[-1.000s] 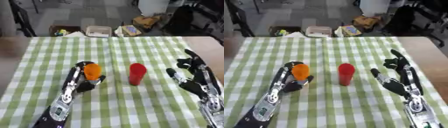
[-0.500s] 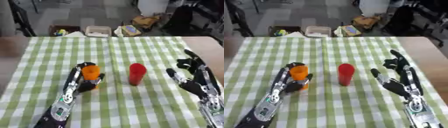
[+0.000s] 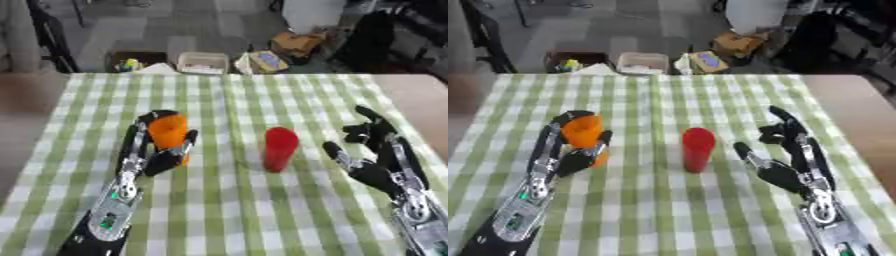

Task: Pour the contents of one cup into another cup.

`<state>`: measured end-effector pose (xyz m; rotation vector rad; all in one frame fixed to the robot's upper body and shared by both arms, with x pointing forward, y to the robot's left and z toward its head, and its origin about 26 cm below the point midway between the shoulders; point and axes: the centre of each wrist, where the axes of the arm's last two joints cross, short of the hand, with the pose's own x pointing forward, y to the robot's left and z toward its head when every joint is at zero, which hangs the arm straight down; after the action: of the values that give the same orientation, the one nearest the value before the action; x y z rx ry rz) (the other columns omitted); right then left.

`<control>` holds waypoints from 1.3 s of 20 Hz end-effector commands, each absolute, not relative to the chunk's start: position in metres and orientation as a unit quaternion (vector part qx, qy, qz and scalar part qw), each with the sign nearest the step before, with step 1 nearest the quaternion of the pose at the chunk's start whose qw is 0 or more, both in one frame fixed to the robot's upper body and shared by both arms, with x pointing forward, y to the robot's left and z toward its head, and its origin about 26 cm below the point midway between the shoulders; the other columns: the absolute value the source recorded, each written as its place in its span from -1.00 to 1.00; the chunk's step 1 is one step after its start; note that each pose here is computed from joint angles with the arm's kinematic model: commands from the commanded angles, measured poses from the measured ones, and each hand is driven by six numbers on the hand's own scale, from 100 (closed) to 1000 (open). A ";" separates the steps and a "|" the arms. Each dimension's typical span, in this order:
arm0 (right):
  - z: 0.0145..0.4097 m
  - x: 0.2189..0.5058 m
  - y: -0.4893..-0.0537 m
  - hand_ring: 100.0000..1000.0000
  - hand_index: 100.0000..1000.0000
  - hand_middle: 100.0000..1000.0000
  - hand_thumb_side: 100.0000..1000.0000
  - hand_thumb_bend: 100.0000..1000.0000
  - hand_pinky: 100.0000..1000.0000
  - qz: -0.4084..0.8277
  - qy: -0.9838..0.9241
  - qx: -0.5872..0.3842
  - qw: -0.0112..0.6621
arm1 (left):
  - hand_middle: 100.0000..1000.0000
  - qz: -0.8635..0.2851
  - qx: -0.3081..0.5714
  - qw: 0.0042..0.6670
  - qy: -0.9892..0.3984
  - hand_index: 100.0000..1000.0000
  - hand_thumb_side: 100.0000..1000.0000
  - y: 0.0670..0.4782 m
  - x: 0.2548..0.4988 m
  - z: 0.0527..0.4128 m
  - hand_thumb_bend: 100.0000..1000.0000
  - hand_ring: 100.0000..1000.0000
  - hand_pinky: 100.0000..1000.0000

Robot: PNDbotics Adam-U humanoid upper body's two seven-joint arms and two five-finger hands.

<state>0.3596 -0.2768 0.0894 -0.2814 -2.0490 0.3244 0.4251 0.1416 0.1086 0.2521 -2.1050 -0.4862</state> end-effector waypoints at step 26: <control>0.071 0.403 -0.254 0.49 0.83 -0.16 -0.48 0.20 0.34 0.251 -0.829 -0.113 0.487 | -0.50 -0.228 0.032 0.367 -0.901 0.33 -0.83 0.139 0.384 0.168 -0.89 -0.64 -0.81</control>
<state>0.3995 -0.2560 0.0634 -0.2695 -1.9949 0.5897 0.3861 0.1397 0.1589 0.0885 -2.2856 -0.5778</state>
